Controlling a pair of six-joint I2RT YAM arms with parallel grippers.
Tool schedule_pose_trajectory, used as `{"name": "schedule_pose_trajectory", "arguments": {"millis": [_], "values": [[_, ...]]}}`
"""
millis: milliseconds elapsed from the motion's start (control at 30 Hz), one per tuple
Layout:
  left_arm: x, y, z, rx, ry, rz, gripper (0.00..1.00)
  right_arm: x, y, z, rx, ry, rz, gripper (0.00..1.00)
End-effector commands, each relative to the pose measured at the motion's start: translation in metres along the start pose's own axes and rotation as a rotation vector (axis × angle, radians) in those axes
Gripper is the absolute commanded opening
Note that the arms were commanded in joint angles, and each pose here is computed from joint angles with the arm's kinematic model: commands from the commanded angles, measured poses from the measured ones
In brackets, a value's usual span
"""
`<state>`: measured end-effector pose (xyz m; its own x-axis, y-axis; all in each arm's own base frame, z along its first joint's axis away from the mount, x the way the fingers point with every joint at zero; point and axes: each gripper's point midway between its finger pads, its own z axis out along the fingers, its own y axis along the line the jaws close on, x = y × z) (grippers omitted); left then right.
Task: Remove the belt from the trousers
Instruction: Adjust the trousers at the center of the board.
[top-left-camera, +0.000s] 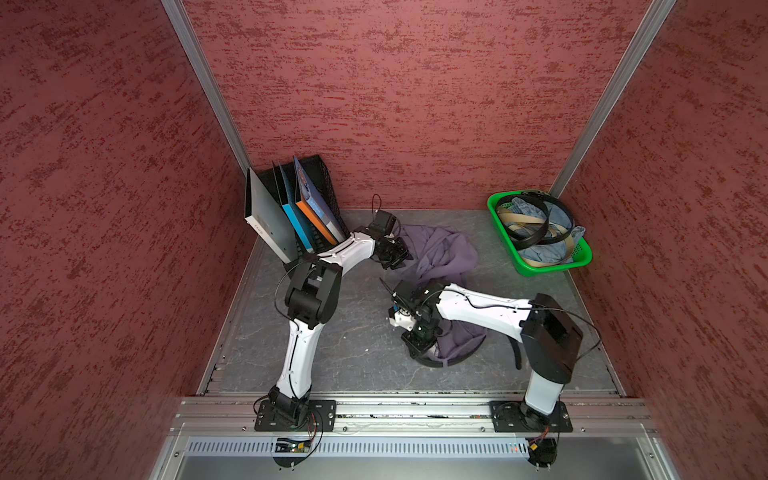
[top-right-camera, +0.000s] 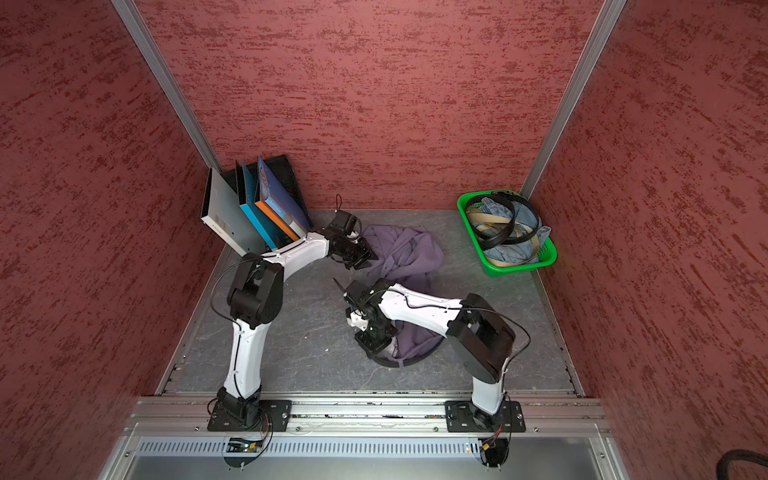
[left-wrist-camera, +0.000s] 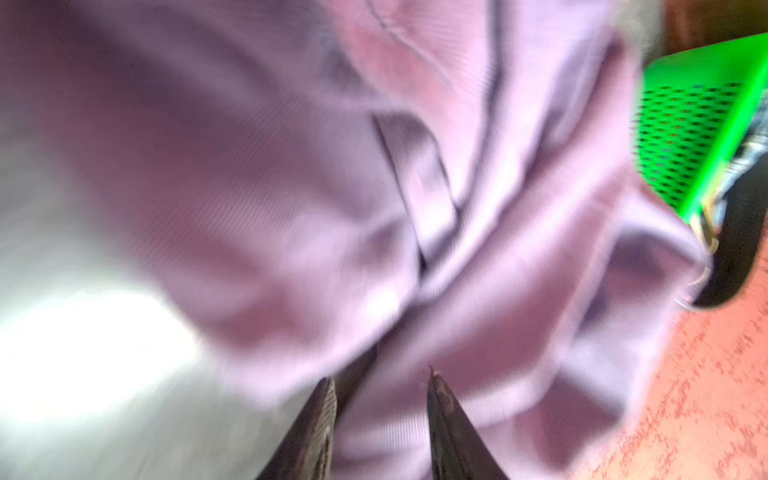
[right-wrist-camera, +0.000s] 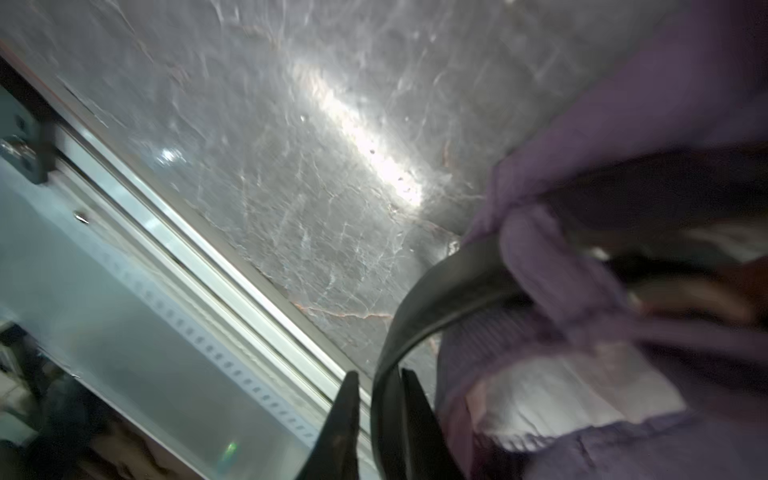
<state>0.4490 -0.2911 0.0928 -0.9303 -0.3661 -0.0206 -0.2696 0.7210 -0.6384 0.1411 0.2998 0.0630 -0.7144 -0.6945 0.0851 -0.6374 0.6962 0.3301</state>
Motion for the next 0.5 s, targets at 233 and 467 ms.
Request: {"name": "schedule_pose_trajectory", "arguments": {"millis": [233, 467], "values": [[0.060, -0.096, -0.143, 0.139, -0.153, 0.371, 0.44, -0.001, 0.000, -0.164, -0.101, -0.557, 0.178, 0.65], [0.130, -0.139, -0.068, 0.165, 0.153, 0.457, 0.39, 0.059, -0.130, -0.152, 0.222, -0.438, 0.694, 0.63]]}}
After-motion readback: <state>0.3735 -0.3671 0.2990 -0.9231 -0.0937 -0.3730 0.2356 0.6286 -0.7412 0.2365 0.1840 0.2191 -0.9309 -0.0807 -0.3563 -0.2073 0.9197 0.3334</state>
